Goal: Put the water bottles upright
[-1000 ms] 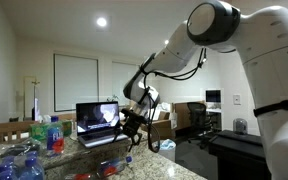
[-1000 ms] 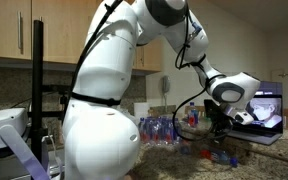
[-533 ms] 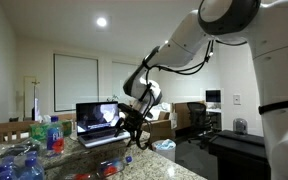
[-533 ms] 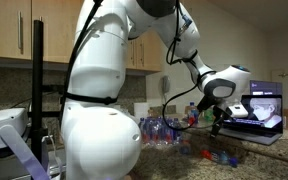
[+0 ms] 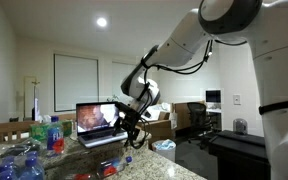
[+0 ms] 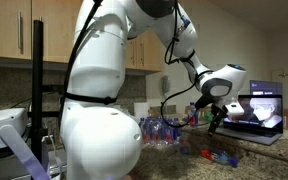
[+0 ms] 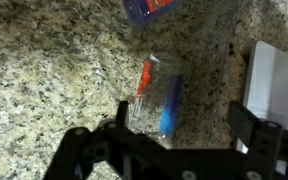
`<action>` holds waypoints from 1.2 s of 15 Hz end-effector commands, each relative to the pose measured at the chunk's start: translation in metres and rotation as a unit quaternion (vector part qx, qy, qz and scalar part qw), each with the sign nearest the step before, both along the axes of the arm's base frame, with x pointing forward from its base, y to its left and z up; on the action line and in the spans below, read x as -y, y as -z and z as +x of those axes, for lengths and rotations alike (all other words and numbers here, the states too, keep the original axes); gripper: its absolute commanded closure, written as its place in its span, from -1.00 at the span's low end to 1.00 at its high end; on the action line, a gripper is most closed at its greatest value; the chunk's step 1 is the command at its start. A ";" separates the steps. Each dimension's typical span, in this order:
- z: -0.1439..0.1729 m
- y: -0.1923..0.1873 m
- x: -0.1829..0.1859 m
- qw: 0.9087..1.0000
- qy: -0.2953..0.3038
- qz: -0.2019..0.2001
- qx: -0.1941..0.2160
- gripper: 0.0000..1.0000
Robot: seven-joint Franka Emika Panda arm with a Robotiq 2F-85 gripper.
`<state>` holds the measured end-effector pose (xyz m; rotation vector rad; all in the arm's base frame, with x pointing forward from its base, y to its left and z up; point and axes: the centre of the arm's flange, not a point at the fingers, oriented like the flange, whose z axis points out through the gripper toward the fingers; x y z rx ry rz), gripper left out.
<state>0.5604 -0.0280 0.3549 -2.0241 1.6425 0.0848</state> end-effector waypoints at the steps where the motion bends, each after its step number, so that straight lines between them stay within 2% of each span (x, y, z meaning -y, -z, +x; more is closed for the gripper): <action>1: 0.017 0.022 0.026 0.999 0.022 0.024 -0.038 -1.00; 5: 0.026 0.048 0.056 0.993 0.041 0.052 -0.101 -1.00; 12: 0.050 0.068 0.046 0.981 0.048 0.068 -0.176 -1.00; 18: 0.049 0.092 0.075 0.965 0.083 0.100 -0.227 -1.00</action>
